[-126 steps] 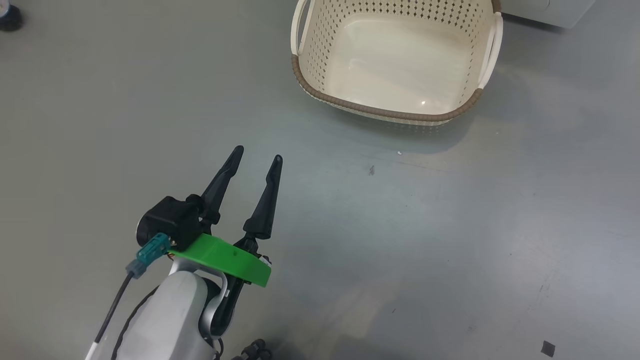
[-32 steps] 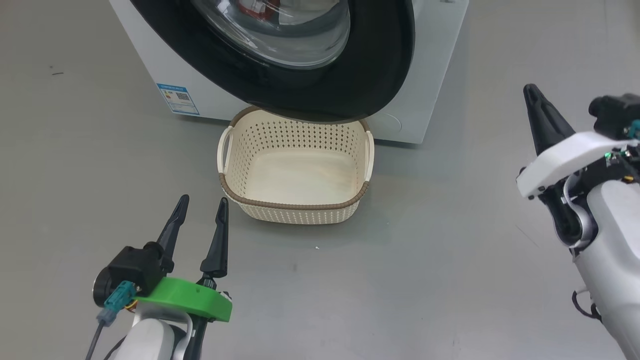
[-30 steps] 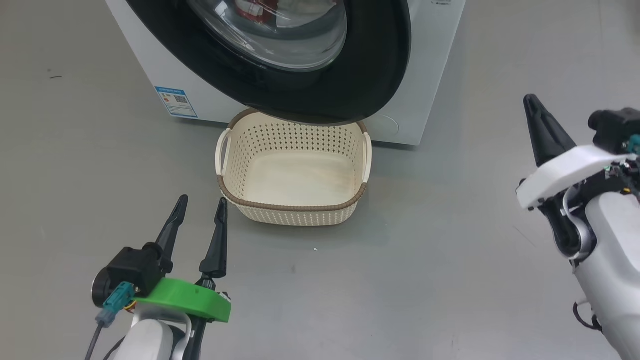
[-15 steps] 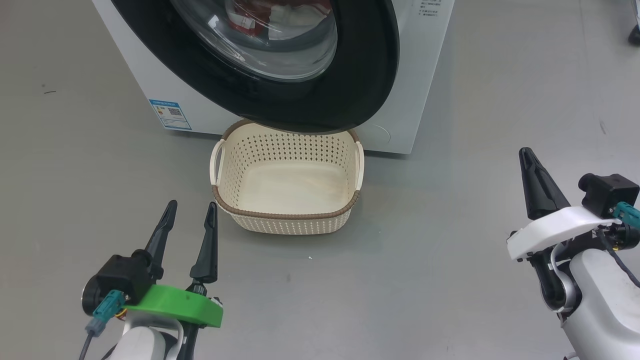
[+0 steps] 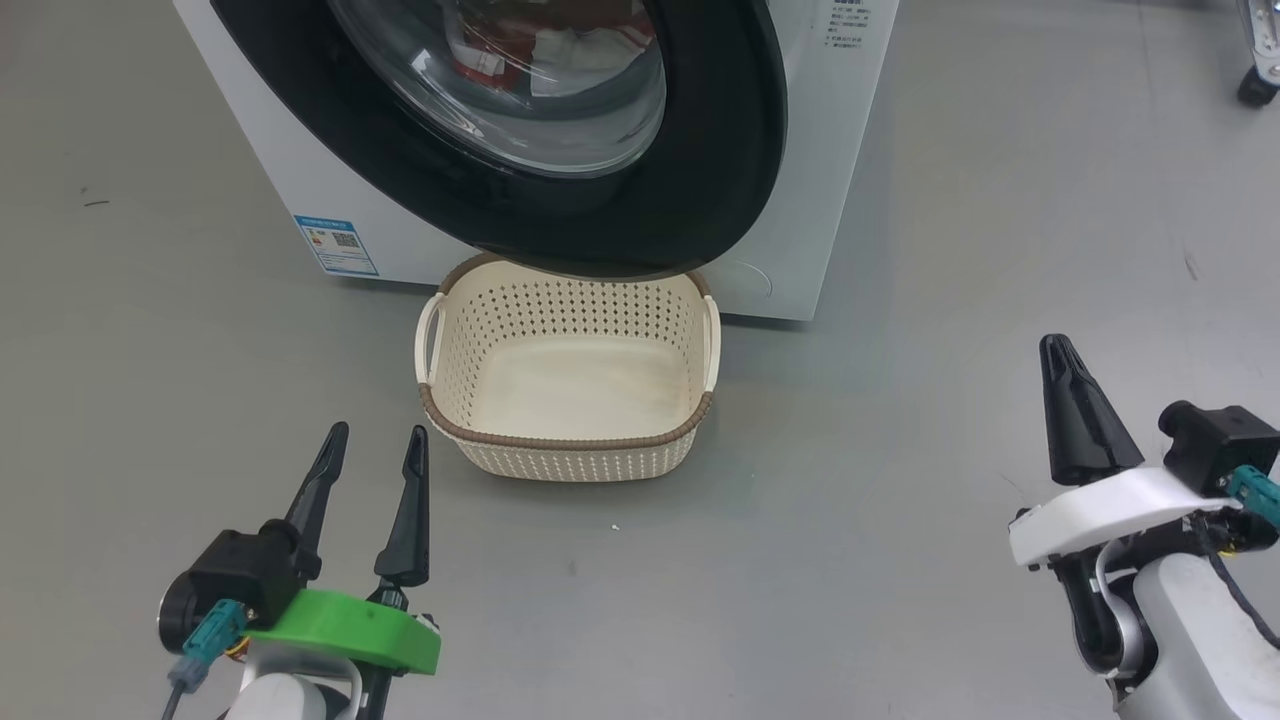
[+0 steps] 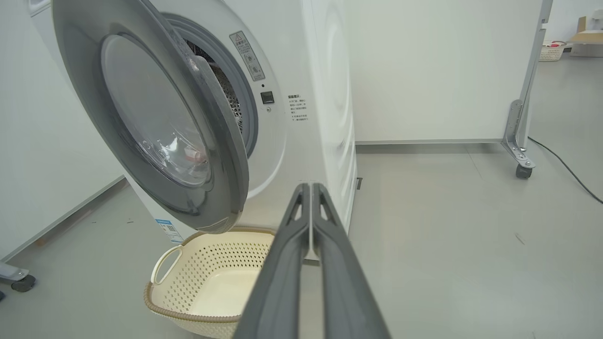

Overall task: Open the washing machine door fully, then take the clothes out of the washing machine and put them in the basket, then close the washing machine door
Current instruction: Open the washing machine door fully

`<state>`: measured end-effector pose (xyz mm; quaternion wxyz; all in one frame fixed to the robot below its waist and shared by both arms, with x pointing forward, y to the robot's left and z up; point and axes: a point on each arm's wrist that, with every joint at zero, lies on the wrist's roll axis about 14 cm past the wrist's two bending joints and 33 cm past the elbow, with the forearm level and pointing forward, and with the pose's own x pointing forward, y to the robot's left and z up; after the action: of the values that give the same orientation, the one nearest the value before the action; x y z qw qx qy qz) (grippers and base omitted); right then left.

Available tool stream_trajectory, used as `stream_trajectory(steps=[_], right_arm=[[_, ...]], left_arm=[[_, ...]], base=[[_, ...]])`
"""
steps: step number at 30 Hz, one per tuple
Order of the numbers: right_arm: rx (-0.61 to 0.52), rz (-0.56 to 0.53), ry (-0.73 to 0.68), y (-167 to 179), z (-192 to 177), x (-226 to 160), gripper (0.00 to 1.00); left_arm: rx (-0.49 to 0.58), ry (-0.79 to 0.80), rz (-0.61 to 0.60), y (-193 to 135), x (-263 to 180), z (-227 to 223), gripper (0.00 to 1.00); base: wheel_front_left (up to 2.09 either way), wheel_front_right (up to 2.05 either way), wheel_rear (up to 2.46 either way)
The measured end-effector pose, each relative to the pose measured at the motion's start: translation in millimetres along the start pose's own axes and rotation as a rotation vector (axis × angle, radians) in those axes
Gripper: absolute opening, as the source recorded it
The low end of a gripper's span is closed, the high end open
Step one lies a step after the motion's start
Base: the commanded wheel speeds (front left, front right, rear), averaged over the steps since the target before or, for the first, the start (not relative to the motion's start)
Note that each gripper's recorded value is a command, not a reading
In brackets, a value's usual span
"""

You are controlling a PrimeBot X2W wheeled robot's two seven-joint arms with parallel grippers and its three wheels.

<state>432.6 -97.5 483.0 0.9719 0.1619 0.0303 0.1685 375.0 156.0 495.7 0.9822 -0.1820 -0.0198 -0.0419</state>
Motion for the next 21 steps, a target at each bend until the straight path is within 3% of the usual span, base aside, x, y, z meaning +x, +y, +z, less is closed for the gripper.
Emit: stream_trajectory(steps=[1,21], right_arm=[[-0.004,0.000,0.004,0.2,-1.6,-2.4,1.00],[-0.002,-0.013,-0.016,4.4,-1.8,-17.7,1.00]], left_arm=[[0.000,-0.001,-0.001,-0.3,0.1,0.2,1.00],[0.000,-0.007,-0.014,-4.1,2.4,2.0,1.00]], base=[[0.00,0.00,0.00],[0.00,0.00,0.00]])
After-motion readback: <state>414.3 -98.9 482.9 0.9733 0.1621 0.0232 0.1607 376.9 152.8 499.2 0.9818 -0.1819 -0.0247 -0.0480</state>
